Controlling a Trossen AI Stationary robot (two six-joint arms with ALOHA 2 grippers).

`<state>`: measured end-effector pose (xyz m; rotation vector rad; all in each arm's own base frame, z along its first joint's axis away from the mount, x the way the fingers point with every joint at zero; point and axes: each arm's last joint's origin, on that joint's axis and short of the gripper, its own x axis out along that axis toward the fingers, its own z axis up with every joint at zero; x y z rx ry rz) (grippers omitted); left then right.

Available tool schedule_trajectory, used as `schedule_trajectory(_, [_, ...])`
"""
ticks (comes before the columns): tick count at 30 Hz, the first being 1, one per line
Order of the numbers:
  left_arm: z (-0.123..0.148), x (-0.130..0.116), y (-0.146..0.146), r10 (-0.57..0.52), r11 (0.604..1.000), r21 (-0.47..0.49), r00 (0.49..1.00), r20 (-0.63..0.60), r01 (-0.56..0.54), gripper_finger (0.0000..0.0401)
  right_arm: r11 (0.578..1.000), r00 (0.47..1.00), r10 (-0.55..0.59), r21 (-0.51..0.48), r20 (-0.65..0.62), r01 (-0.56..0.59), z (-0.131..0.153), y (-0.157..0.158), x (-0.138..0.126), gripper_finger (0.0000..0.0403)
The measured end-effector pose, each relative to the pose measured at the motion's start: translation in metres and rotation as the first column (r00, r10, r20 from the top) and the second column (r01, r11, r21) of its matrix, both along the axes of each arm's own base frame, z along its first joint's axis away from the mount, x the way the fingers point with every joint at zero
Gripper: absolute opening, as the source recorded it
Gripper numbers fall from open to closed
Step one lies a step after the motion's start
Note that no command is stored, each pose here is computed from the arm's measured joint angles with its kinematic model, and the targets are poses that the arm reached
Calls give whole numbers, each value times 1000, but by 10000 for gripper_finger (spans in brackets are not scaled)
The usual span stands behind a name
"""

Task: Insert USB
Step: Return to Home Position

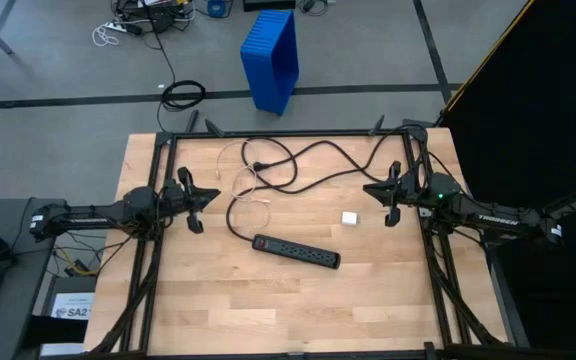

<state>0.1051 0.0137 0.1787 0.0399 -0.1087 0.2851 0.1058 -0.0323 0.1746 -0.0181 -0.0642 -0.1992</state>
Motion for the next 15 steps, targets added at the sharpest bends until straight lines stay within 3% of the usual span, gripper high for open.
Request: schedule_trajectory(15, [0,0,0,-1,1000,0,1000,-1,1,1,1000,1000,0,0,0,0,0,0,0,8])
